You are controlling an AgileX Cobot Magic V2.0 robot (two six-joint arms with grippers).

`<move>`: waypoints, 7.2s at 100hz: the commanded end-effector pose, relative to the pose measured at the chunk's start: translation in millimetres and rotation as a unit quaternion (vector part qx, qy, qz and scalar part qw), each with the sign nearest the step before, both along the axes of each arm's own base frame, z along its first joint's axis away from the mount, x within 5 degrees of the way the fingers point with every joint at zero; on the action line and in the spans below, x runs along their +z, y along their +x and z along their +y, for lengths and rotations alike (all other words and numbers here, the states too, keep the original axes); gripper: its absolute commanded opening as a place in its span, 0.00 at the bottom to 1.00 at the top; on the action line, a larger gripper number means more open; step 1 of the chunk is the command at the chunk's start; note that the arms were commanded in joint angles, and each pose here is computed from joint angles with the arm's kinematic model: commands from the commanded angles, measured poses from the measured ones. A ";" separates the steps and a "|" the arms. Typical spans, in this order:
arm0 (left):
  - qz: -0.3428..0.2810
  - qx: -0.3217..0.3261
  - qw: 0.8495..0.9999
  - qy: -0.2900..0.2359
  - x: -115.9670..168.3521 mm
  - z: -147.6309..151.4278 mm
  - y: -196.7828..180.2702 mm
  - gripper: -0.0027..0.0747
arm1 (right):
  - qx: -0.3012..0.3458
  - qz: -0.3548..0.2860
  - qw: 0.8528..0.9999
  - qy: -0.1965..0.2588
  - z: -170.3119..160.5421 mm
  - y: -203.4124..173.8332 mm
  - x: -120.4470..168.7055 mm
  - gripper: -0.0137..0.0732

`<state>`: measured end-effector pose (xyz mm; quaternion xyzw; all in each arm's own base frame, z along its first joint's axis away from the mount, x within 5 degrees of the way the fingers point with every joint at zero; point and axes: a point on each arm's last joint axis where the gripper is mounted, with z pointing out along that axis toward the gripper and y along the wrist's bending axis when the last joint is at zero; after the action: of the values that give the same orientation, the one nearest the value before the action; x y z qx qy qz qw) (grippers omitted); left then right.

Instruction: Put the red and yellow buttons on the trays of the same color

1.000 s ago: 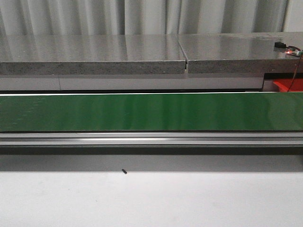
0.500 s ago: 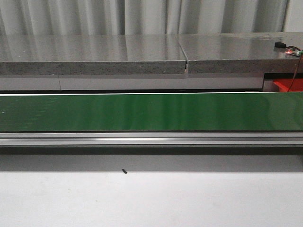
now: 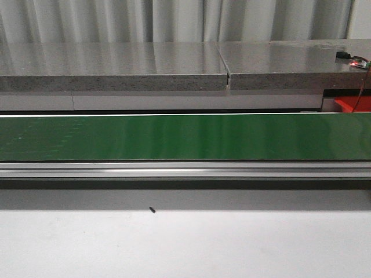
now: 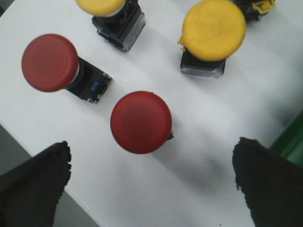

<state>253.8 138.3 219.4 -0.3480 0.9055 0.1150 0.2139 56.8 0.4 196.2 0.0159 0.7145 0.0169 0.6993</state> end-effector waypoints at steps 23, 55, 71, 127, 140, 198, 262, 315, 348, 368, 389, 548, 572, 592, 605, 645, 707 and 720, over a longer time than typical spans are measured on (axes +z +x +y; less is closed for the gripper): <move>-0.029 -0.009 0.999 0.026 12.4 9.2 16.1 0.90 | -0.006 -0.058 0.998 -0.008 -0.9 -2.6 13.9 0.08; -0.019 -0.016 0.999 0.023 -1.2 14.4 27.8 0.90 | -0.006 -0.058 0.998 -0.008 -0.9 -2.6 13.9 0.08; -0.008 -0.016 1.000 0.019 -9.0 16.8 32.4 0.90 | -0.006 -0.058 0.998 -0.008 -0.9 -2.6 13.9 0.08; -0.012 -0.014 1.000 0.017 -10.2 17.0 33.6 0.70 | -0.006 -0.058 0.998 -0.008 -0.9 -2.6 13.9 0.08; -0.009 -0.013 1.000 0.016 -10.5 17.0 33.0 0.48 | -0.006 -0.058 0.998 -0.008 -0.9 -2.6 13.9 0.08; -0.026 0.000 0.999 0.022 13.3 12.5 22.2 0.16 | -0.006 -0.058 0.998 -0.008 -0.9 -2.6 13.9 0.08; -0.164 -0.196 0.967 0.017 114.6 -57.7 6.3 0.16 | -0.006 -0.058 0.998 -0.008 -0.9 -2.6 13.9 0.08; -0.153 -0.255 0.954 -0.025 84.4 -73.0 47.5 0.16 | -0.006 -0.058 0.998 -0.008 -0.9 -2.6 13.9 0.08; -0.138 -0.243 0.959 -0.056 62.4 -71.1 62.6 0.16 | -0.006 -0.058 0.998 -0.008 -0.9 -2.6 13.9 0.08; -0.134 -0.237 0.960 -0.074 56.4 -72.1 65.3 0.20 | -0.006 -0.058 0.998 -0.008 -0.9 -2.6 13.9 0.08; -0.156 -0.247 0.953 -0.082 65.2 -74.7 69.7 0.71 | -0.006 -0.058 0.998 -0.008 -0.9 -2.6 13.9 0.08; -0.175 0.075 0.981 0.022 43.6 95.1 -22.3 0.86 | -0.006 -0.058 0.998 -0.008 -0.9 -2.6 13.9 0.08; -0.149 0.079 0.986 -0.001 19.2 102.2 -15.6 0.86 | -0.006 -0.058 0.998 -0.008 -0.9 -2.6 13.9 0.08; -0.145 0.086 0.986 -0.011 5.4 106.8 -11.1 0.86 | -0.006 -0.058 0.998 -0.008 -0.9 -2.6 13.9 0.08; -0.135 0.088 0.987 -0.021 -4.4 108.7 -9.1 0.86 | -0.006 -0.058 0.998 -0.008 -0.9 -2.6 13.9 0.08; -0.124 0.091 0.988 -0.030 -18.7 112.3 -6.0 0.86 | -0.006 -0.058 0.998 -0.008 -0.9 -2.6 13.9 0.08; -0.135 0.102 0.984 -0.051 -6.5 105.1 -9.2 0.01 | -0.006 -0.058 0.998 -0.008 -0.9 -2.6 13.9 0.08; -0.168 0.102 0.980 -0.033 18.9 99.1 -14.0 0.01 | -0.006 -0.058 0.998 -0.008 -0.9 -2.6 13.9 0.08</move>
<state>241.6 238.6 195.9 -0.4557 0.8499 0.0316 0.2628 56.7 0.4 196.2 0.0158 0.7143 0.0169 0.6995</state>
